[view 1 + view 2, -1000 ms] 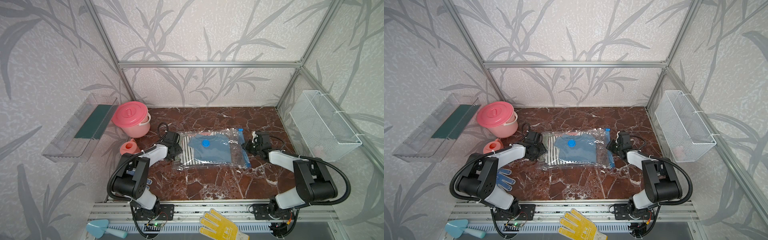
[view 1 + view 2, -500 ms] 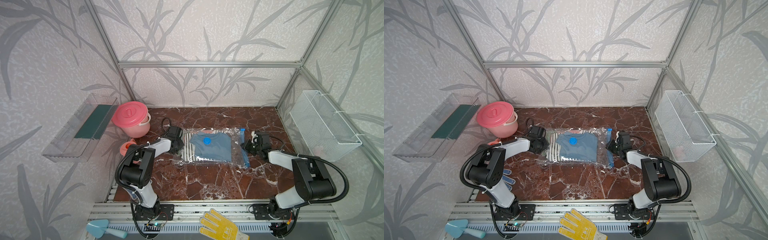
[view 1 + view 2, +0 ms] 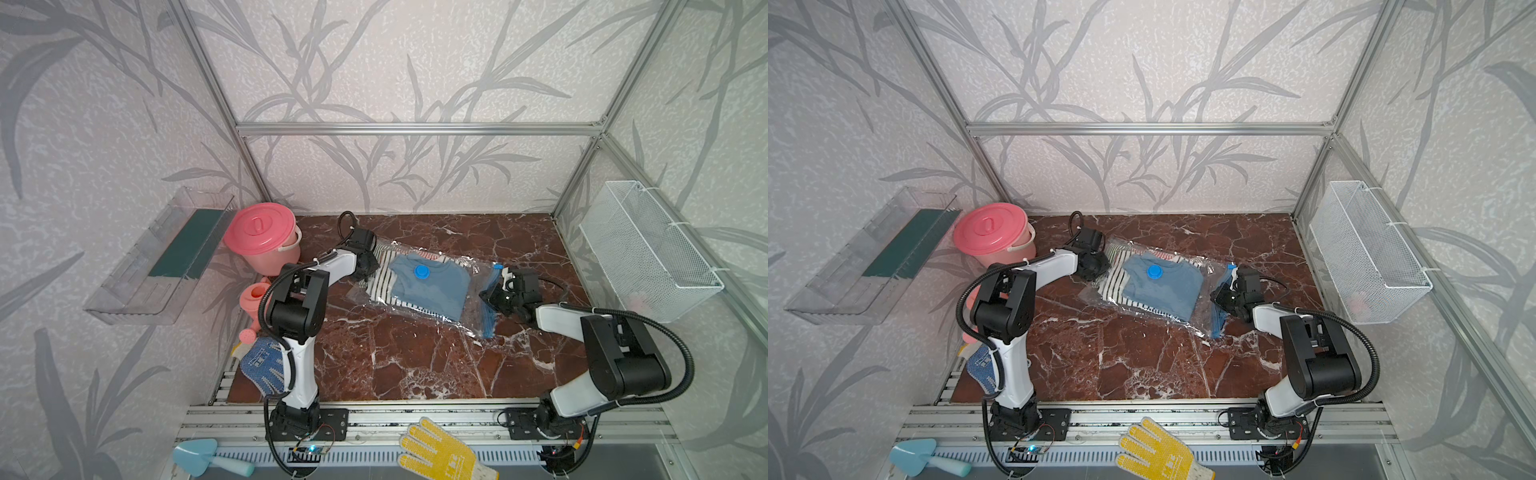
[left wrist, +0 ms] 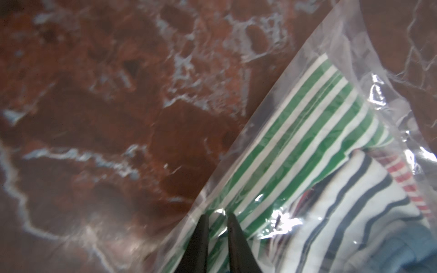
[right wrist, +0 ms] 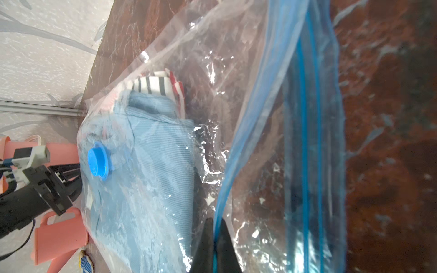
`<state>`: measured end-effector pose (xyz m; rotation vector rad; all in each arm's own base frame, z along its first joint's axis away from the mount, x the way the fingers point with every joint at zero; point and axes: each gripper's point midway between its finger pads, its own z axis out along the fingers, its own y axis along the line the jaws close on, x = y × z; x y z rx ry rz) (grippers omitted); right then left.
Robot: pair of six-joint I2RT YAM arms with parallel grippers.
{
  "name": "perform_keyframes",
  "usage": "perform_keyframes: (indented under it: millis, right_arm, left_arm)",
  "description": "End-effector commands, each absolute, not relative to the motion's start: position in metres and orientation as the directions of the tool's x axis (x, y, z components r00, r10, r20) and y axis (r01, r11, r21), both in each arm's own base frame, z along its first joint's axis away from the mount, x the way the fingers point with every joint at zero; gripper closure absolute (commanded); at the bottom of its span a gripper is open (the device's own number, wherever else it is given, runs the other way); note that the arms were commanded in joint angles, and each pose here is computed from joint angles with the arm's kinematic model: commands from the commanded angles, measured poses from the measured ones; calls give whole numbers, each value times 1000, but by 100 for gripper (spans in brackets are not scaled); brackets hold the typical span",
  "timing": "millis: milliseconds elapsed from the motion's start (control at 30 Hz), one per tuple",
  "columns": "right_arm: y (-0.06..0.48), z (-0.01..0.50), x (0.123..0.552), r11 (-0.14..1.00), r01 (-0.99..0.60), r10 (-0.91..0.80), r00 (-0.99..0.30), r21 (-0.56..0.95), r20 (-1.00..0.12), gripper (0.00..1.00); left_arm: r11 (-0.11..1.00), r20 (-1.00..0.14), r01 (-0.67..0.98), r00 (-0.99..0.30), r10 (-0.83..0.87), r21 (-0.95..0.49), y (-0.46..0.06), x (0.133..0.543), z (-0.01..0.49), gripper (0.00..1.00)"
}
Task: Take the tank top out of the vacuum bag
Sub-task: Adjust the vacuum bag at the center of the board.
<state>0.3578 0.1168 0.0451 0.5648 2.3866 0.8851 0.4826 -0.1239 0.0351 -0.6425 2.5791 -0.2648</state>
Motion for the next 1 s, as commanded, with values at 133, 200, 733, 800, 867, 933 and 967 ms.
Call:
perform_keyframes:
  millis: [133, 200, 733, 800, 867, 933, 967]
  right_arm:
    - [170, 48, 352, 668, 125, 480, -826, 733, -297, 100]
    - [191, 49, 350, 665, 96, 446, -846, 741, -292, 100]
    - [298, 84, 365, 589, -98, 344, -868, 802, -358, 78]
    - [295, 89, 362, 606, -113, 330, -866, 788, -377, 63]
    - [289, 94, 357, 629, -117, 318, -863, 769, -392, 46]
    - [282, 101, 349, 648, -129, 303, -861, 750, -409, 32]
    - [279, 102, 346, 658, -131, 298, -859, 742, -416, 26]
  left_arm:
    - [919, -425, -319, -817, -390, -231, -141, 519, 47, 81]
    - [929, -460, -303, -808, -369, -212, -139, 526, 63, 80]
    - [967, -656, -231, -714, -243, -107, -123, 459, 155, 26]
    - [970, -657, -220, -717, -234, -105, -125, 446, 157, 23]
    - [972, -658, -209, -719, -225, -104, -125, 433, 159, 23]
    - [975, -663, -193, -716, -219, -114, -128, 420, 162, 23]
    - [976, -664, -184, -716, -216, -119, -130, 415, 163, 23]
